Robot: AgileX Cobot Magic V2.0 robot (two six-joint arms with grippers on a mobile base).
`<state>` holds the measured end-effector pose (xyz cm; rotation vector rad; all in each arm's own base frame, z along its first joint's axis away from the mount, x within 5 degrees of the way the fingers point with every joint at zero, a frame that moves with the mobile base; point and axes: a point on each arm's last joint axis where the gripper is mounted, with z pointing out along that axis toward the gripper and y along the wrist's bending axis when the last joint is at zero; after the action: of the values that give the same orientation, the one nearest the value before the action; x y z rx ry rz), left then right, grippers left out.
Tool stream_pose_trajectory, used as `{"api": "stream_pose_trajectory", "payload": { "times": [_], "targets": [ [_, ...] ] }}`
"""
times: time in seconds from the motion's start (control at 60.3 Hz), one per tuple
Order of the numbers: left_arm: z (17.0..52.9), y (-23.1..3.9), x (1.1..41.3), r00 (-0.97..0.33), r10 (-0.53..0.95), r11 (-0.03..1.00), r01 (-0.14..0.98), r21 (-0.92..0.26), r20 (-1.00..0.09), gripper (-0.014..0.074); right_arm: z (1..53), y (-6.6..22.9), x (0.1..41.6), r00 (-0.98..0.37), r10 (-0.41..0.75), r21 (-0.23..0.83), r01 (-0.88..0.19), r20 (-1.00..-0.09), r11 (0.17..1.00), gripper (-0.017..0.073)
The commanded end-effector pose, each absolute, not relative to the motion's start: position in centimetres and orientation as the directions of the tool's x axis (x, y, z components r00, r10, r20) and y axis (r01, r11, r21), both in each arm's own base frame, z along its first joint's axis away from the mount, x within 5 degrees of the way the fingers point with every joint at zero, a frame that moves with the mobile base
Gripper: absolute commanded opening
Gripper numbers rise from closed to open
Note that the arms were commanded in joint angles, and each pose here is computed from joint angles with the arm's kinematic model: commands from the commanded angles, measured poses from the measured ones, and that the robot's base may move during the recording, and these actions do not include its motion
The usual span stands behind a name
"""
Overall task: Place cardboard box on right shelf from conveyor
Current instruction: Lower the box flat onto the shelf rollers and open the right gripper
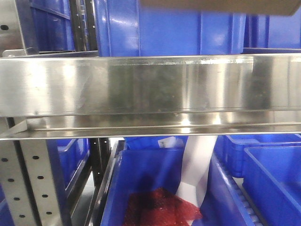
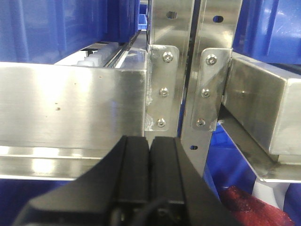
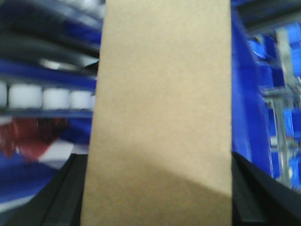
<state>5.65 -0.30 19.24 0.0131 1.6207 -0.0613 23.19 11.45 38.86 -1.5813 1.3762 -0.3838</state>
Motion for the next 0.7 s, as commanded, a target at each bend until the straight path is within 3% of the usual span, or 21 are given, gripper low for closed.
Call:
{"api": "stream_pose_trajectory", "payload": {
  "times": [0.0, 0.415, 0.68],
  "targets": [
    [19.8, -0.3, 5.6, 0.039, -0.039, 0.998, 0.045, -0.037, -0.998, -0.0116, 40.2, 12.0, 24.6, 0.386, -0.885, -0.892, -0.447, -0.26, 0.067, 0.0277],
    [19.8, -0.3, 5.6, 0.039, -0.039, 0.998, 0.045, -0.037, -0.998, -0.0116, 36.3, 12.6, 30.3, 0.319, -0.916, -0.902, -0.422, -0.243, 0.093, 0.0274],
    [19.8, -0.3, 5.6, 0.039, -0.039, 0.998, 0.045, -0.037, -0.998, -0.0116, 34.8, 12.9, 31.4, 0.305, -0.921, -0.887, -0.455, -0.242, 0.083, 0.0279]
  ]
}}
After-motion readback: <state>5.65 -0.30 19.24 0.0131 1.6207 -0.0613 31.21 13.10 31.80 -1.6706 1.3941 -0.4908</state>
